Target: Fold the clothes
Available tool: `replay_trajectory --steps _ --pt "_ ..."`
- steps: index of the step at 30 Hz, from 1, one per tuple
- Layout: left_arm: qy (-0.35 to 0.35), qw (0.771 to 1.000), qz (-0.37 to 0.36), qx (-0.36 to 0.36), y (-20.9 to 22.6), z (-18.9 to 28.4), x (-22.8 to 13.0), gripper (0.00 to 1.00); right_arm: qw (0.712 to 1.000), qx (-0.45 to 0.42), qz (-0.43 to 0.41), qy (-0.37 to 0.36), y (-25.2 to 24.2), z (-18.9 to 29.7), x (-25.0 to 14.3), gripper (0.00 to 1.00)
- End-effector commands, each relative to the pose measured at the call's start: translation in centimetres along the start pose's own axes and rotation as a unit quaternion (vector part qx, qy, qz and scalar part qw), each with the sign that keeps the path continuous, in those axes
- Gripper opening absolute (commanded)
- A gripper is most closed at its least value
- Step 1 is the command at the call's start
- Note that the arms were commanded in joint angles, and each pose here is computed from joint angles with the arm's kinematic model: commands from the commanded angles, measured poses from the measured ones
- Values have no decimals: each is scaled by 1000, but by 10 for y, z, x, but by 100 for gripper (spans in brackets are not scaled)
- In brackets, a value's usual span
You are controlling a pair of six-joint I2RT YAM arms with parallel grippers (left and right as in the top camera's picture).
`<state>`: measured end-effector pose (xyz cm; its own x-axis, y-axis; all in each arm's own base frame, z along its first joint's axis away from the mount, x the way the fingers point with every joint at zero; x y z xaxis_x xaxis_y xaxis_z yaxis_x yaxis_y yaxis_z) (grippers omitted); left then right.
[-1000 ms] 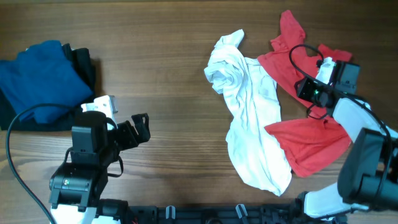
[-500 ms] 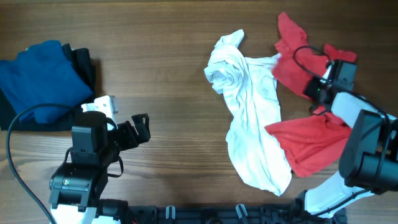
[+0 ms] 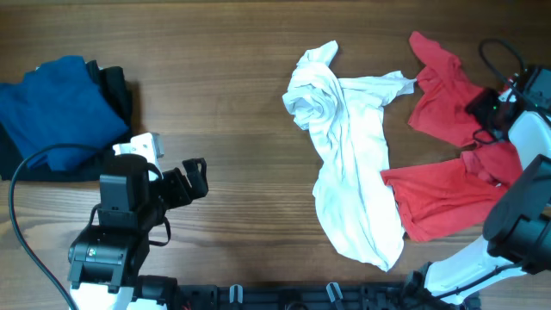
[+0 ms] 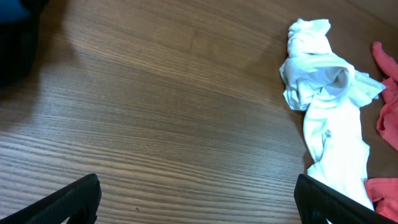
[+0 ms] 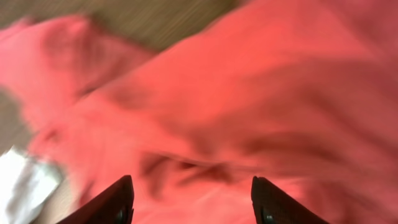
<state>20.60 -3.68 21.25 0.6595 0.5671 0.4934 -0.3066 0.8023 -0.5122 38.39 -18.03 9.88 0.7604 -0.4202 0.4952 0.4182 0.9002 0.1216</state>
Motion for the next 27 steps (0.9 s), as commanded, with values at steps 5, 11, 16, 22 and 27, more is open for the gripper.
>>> replay_trajectory --steps 5,11,16,22,27 --pt "-4 1000 -8 -10 -4 4 4 100 982 107 107 112 73 50 -46 67" --pt "-2 1000 -8 -9 -4 4 3 100 959 8 88 270 65 64 -111 69" --pt "-2 1000 -8 -9 -4 4 3 100 947 -18 74 311 55 59 -142 73" --pt "-2 1000 -8 -9 -4 4 3 100 941 -22 76 330 47 45 -175 74" --pt "-2 1000 -8 -9 -4 4 3 100 937 -94 14 335 25 43 -189 85"
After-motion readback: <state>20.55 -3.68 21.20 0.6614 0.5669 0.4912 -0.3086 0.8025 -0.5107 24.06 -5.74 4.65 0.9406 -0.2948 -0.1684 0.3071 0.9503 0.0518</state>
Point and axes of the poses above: each gripper's point midway between its finger pads, its own z axis back along the fingers, its own y axis along the line the jaws close on, x = y × z, the point moved 5 cm from there along z, back along the fingers, and after that the axes turned 15 degrees about z, right-handed, at the moved point
